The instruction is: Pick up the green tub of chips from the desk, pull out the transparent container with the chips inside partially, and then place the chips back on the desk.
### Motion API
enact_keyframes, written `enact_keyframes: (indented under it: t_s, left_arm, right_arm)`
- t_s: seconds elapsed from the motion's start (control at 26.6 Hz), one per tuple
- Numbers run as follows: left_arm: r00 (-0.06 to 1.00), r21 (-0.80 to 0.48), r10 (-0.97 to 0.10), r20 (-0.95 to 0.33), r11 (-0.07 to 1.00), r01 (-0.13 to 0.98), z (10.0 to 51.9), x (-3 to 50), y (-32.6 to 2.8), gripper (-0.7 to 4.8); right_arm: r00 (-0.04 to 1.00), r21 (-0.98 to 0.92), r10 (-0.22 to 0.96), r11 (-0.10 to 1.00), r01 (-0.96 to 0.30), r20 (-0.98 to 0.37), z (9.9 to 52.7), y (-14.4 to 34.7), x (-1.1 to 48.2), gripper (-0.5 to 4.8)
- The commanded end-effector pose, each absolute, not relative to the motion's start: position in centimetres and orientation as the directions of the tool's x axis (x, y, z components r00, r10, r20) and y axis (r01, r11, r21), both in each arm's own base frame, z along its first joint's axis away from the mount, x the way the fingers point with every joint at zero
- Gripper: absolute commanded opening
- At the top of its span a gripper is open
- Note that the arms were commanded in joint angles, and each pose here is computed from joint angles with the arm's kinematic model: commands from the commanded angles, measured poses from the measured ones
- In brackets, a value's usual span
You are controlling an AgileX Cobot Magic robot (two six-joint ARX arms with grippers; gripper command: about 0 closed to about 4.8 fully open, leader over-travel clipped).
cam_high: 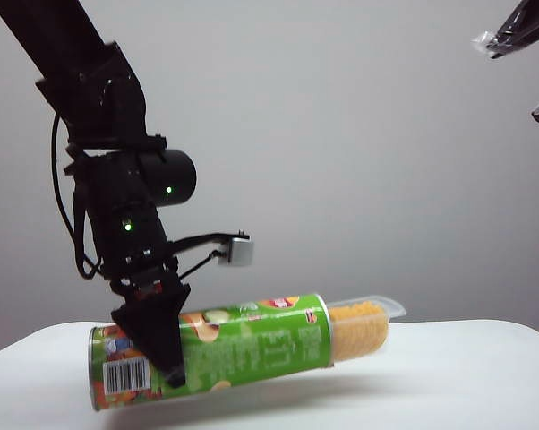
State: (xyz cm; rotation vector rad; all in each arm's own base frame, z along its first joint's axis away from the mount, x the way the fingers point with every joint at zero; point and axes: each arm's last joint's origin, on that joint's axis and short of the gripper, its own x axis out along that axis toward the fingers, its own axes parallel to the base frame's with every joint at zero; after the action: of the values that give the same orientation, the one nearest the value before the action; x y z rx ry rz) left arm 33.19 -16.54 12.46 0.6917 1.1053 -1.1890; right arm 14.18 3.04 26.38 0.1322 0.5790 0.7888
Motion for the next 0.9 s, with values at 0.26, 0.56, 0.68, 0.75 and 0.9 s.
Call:
enact_keyframes:
  t_s: [0.26,0.56,0.68,0.75,0.9]
  left_arm:
    - [0.021,-0.107,-0.33,-0.944,0.365,0.925,11.7,33.6,-16.6,2.56]
    - [0.004,-0.129,-0.316,-0.949,0.4,0.907,10.7,33.5,-16.6,2.82]
    - [-0.021,-0.151,-0.309,-0.951,0.405,0.902,9.8,33.1,-16.4,3.34]
    - [-0.021,-0.155,-0.309,-0.951,0.416,0.896,9.7,33.0,-16.5,3.75]
    - [-0.027,-0.169,-0.316,-0.948,0.43,0.887,9.7,32.8,-17.0,4.52]
  right_arm:
    - [0.56,0.315,0.704,0.703,-0.638,-0.438,26.6,3.0,14.1,4.79]
    - [0.559,0.316,0.703,0.704,-0.636,-0.44,26.5,3.0,14.1,4.79]
    - [0.559,0.316,0.703,0.704,-0.636,-0.44,26.5,3.0,14.1,4.79]
    - [0.559,0.316,0.703,0.704,-0.636,-0.44,26.5,3.0,14.1,4.79]
    - [0.559,0.316,0.703,0.704,-0.636,-0.44,26.5,3.0,14.1,4.79]
